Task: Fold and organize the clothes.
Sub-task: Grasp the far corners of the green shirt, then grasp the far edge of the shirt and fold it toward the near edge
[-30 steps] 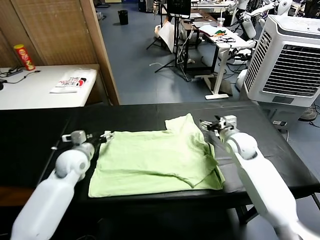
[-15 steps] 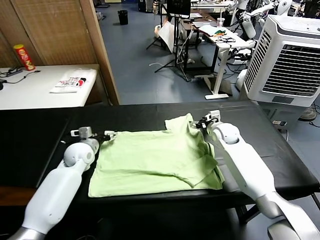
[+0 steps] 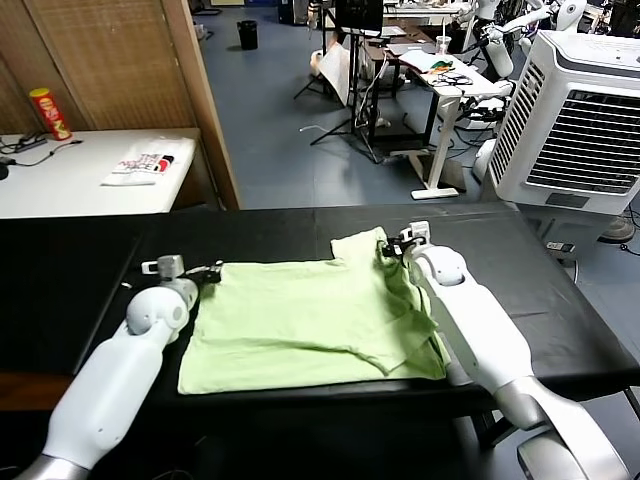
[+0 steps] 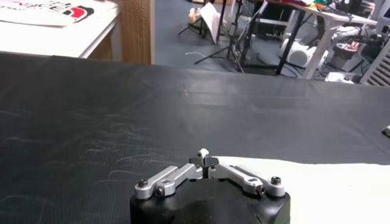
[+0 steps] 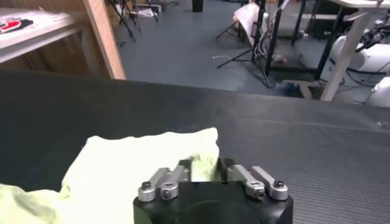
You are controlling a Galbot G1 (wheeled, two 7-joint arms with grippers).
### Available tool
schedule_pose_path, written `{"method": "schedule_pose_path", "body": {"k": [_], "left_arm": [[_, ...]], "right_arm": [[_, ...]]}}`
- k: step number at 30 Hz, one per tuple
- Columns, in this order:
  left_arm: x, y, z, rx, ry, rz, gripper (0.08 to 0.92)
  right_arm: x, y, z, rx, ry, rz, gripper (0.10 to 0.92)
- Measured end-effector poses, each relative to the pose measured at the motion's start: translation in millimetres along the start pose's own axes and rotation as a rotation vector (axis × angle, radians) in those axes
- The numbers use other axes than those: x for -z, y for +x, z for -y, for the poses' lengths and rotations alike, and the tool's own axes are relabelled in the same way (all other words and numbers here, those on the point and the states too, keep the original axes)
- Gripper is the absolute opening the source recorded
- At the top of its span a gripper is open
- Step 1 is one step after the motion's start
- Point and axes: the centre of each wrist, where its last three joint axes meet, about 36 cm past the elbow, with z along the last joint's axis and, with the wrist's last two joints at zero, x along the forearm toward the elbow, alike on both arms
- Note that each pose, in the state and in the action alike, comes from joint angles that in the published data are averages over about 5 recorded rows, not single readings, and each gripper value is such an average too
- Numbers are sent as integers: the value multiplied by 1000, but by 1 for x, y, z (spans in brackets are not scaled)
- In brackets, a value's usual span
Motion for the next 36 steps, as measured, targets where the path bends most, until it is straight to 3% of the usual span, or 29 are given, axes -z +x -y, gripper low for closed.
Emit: {"method": "schedule_pose_path", "body": {"k": [9, 18, 36], "left_arm": [[5, 20, -4, 12, -19, 73, 131], [-8, 76, -4, 33, -76, 136, 131], [-67, 181, 22, 37, -106, 117, 131]], "right_arm": [[-1, 53, 11, 56, 5, 69, 126], [-17, 128, 13, 20, 68, 15, 124], [-45, 234, -35, -12, 123, -135, 122]]}}
